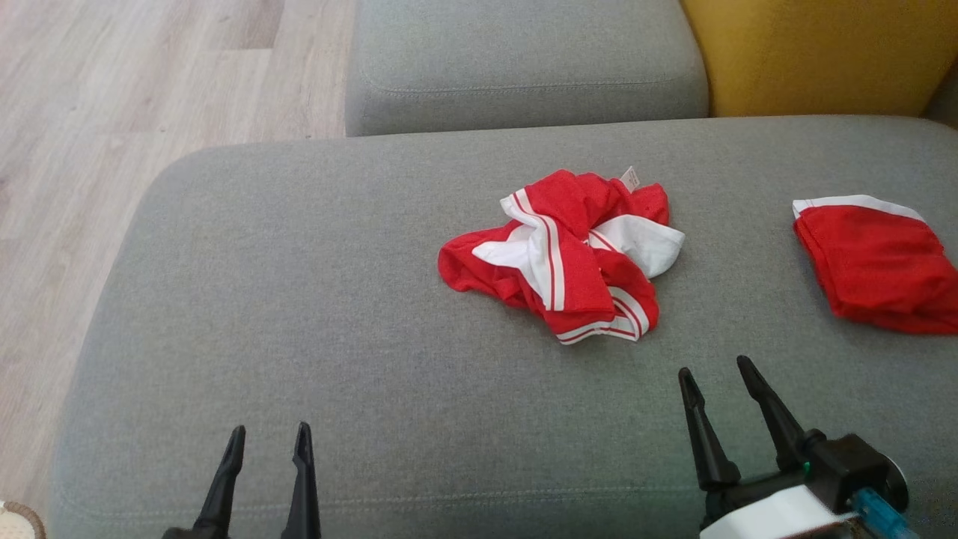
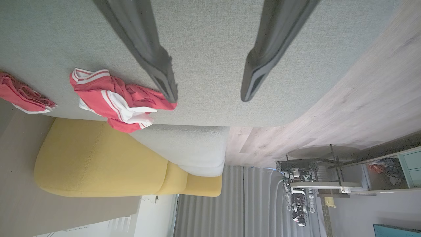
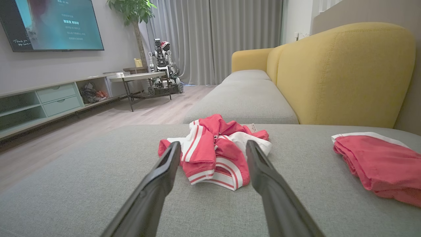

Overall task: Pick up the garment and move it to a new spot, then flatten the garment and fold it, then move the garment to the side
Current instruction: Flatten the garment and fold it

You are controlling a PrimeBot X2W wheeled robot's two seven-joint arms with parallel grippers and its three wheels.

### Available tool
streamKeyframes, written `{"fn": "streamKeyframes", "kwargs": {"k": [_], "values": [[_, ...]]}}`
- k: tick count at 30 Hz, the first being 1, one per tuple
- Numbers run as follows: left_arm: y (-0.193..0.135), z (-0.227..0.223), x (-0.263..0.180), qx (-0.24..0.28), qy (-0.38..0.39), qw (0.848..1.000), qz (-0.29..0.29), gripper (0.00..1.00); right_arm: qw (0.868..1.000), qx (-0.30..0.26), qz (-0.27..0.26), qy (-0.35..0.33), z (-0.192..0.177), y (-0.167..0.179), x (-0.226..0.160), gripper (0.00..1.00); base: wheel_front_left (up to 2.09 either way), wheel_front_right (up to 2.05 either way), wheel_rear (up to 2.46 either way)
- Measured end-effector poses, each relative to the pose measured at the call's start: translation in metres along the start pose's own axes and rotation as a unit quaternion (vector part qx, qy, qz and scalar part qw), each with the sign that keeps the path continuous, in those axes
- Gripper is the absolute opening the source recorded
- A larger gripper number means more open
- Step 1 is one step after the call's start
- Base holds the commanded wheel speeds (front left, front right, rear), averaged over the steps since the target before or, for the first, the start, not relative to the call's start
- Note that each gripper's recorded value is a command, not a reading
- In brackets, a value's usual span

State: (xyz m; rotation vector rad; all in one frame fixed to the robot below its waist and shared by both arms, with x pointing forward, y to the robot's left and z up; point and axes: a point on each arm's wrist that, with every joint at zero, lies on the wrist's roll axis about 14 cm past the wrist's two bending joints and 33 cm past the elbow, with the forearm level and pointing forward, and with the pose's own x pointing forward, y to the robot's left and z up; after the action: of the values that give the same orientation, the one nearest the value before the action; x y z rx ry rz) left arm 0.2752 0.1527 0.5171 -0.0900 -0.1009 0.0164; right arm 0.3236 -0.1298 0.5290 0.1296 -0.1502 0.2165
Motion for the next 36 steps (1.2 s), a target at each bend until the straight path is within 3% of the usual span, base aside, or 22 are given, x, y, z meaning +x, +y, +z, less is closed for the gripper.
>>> {"fn": "streamKeyframes", "kwargs": {"k": [21,24,30,36], "values": [[0.000,-0.009,-0.001,0.003,0.016,1.000,0.002,1.00,1.000,0.003,-0.002,0.007,-0.004,0.000,0.003,1.00,0.00,0.00,0.00],[-0.015,-0.027,-0.002,-0.003,0.044,0.998,-0.033,1.00,1.000,0.014,-0.016,0.008,-0.006,-0.008,0.003,1.00,0.00,0.00,0.00],[-0.077,-0.043,0.020,-0.005,0.063,0.985,-0.162,1.00,0.999,0.023,-0.042,-0.004,0.001,-0.024,0.006,1.00,0.00,0.00,0.00],[-0.149,-0.057,0.037,-0.014,0.079,0.951,-0.297,1.00,0.997,0.014,-0.071,-0.019,0.010,-0.044,0.012,1.00,0.00,0.00,0.00]]}}
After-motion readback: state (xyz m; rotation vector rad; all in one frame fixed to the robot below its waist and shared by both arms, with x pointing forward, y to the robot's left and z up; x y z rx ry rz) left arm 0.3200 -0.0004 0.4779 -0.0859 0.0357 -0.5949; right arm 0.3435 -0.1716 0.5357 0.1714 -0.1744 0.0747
